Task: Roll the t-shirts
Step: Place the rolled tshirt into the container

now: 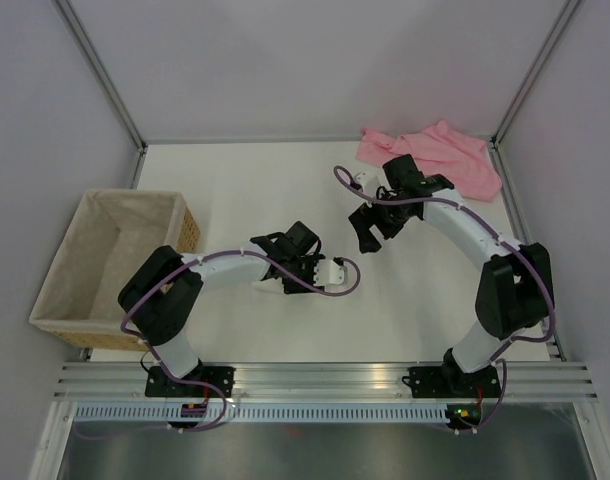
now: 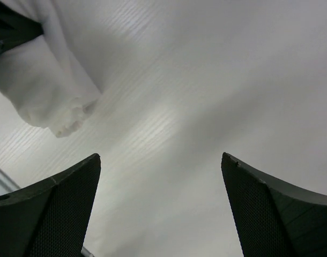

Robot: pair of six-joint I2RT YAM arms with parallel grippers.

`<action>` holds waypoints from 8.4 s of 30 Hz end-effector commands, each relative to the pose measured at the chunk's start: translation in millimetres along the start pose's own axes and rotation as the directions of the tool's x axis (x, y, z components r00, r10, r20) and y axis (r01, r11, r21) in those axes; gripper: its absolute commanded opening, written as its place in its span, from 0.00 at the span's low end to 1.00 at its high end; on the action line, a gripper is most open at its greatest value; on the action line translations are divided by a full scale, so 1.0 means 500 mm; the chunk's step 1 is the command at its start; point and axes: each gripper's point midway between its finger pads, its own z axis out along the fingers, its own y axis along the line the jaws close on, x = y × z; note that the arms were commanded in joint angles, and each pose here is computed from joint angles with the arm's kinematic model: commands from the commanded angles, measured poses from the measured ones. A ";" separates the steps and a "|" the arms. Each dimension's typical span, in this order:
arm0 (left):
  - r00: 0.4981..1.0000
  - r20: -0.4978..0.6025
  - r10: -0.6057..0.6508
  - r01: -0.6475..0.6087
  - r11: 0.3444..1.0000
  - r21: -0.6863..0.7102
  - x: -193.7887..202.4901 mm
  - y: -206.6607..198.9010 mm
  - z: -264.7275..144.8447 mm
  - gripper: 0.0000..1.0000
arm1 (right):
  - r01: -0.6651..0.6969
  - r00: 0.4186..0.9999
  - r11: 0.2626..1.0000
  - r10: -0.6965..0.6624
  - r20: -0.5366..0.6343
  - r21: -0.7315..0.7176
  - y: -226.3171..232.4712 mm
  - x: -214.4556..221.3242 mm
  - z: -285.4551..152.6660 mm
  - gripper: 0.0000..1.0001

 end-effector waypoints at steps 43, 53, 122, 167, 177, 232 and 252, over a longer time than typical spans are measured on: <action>0.646 0.111 -0.755 0.757 0.615 -0.219 0.170 0.218 -0.196 0.02 | -0.102 0.589 0.852 -0.365 0.721 0.514 0.001 -0.202 -0.368 0.98; 0.655 0.174 -0.735 0.734 0.565 -0.376 0.186 0.304 -0.329 0.02 | -0.078 0.607 0.864 -0.354 0.712 0.497 -0.007 -0.211 -0.338 0.98; -0.172 0.253 -0.952 0.821 -0.281 -0.497 0.725 0.081 -0.396 0.68 | 0.062 0.683 0.955 -0.253 0.685 0.290 0.039 -0.334 -0.170 0.98; 0.040 0.340 -0.940 0.706 -0.214 -0.675 0.824 0.217 -0.500 0.18 | 0.156 0.682 0.950 -0.300 0.666 0.269 0.083 -0.410 -0.177 0.98; 0.111 0.419 -0.901 0.880 -0.106 -0.463 0.760 0.263 -0.408 0.21 | 0.162 0.700 0.952 -0.297 0.649 0.261 0.091 -0.421 -0.160 0.98; 0.003 0.210 -0.978 0.716 -0.144 -0.683 0.761 0.063 -0.529 0.33 | 0.182 0.680 0.943 -0.325 0.657 0.277 0.093 -0.429 -0.155 0.98; 0.668 0.315 -0.674 0.708 0.445 -0.549 0.174 0.355 -0.563 0.49 | -0.020 0.637 0.923 -0.286 0.716 0.385 0.041 -0.423 -0.208 0.98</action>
